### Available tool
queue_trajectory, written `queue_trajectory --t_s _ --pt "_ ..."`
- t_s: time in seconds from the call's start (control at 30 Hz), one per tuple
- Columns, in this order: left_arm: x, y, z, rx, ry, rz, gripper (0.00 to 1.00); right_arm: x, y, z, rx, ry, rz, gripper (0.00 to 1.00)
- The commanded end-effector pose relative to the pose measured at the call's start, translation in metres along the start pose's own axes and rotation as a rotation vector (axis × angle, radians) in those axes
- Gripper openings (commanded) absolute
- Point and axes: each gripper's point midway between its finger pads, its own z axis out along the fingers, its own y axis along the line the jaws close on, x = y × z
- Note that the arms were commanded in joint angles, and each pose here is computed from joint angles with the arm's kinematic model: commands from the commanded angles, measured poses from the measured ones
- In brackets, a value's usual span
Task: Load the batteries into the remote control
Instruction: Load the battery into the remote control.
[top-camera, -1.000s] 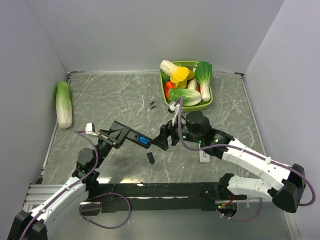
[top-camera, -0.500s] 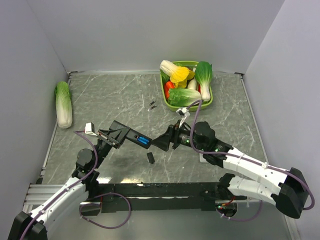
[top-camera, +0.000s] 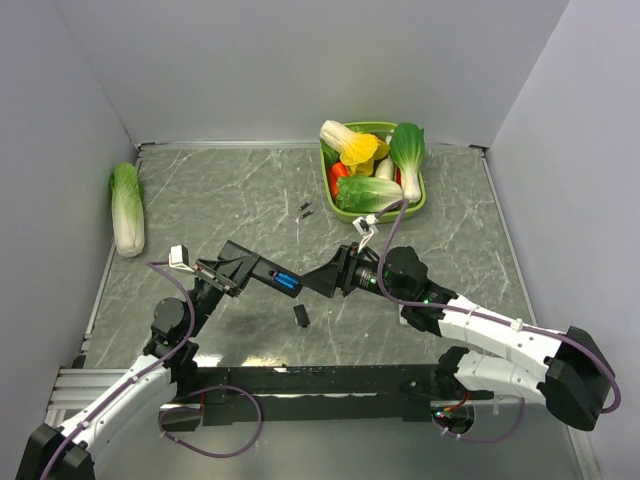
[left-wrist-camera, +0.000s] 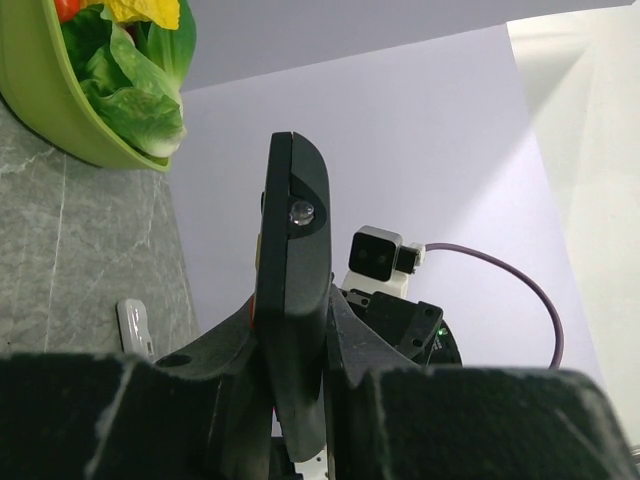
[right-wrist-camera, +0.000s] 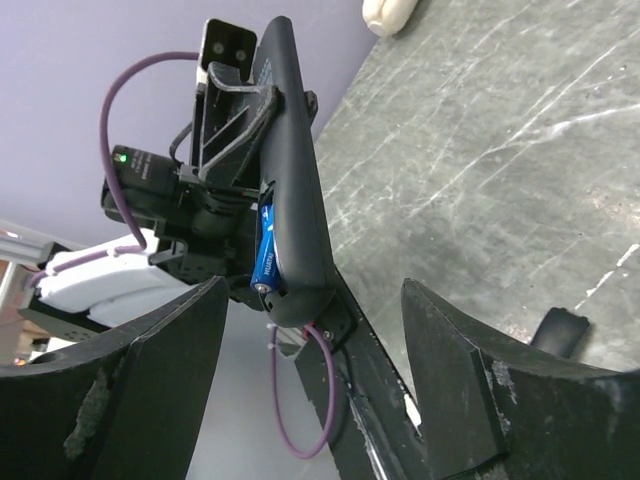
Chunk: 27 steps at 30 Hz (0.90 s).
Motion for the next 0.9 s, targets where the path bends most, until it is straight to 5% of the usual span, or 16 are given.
queue_trajectory --t_s 0.0,0.87 --pt "0.01 0.059 -0.027 -0.09 0.021 -0.009 0.01 -0.014 0.017 0.002 -0.077 -0.05 0.012 0.76" --pt "0.009 0.058 -0.027 -0.085 0.018 -0.011 0.01 0.001 0.014 0.004 -0.109 -0.006 0.043 0.58"
